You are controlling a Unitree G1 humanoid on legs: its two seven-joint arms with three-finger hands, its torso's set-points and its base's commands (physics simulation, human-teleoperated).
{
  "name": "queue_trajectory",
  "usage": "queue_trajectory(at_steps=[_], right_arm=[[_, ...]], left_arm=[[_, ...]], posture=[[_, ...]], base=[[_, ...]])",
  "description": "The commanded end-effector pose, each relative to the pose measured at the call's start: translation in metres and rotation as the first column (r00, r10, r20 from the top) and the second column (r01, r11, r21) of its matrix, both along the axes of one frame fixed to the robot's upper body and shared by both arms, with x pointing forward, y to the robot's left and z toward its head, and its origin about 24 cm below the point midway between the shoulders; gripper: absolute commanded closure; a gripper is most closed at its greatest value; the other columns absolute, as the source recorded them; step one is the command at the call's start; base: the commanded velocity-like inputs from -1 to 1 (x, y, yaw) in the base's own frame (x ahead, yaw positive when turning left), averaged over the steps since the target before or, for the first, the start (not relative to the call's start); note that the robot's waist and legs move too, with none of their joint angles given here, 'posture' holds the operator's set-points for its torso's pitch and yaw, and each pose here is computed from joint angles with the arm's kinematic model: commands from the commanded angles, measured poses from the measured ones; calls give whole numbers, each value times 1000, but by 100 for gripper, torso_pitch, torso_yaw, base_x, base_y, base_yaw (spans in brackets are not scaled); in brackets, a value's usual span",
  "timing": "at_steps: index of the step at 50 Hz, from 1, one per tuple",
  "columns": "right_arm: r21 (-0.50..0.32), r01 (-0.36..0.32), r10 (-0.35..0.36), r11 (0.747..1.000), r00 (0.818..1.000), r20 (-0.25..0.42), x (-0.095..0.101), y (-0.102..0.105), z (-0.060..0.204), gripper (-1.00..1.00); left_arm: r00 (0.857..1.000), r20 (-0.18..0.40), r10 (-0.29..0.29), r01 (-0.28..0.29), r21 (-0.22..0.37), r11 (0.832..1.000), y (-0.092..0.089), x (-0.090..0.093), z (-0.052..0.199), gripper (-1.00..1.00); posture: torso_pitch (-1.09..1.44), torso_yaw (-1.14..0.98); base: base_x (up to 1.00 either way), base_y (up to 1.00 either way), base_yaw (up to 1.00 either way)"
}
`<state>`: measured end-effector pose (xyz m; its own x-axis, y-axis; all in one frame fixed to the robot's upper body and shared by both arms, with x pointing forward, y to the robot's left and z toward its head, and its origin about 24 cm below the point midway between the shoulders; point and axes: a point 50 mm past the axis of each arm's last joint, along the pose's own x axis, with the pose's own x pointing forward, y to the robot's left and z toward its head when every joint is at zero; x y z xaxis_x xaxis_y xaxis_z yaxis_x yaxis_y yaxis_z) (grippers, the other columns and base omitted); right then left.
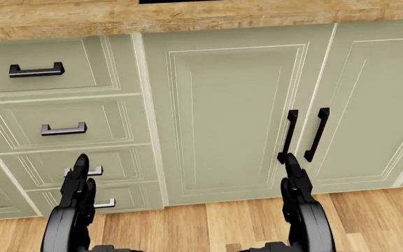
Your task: Navigate to the stove.
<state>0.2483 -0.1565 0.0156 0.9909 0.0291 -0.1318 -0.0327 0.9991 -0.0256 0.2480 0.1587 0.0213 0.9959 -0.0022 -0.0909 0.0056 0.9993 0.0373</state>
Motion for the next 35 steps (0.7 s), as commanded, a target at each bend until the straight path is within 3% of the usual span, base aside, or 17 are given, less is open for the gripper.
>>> queue_trajectory(at_steps=[1,35], right_arm=[[0,-6,6,1000,996,91,5,1,17,-100],[-1,-6,6,1000,996,91,5,1,17,-100]], left_arm=[[997,81,-6,6,3,1000,-1,5,15,-100],[997,81,-7,7,3,1000,-1,5,15,-100]], posture=[[0,0],[0,0]], base=[[0,-49,0],[0,-49,0]])
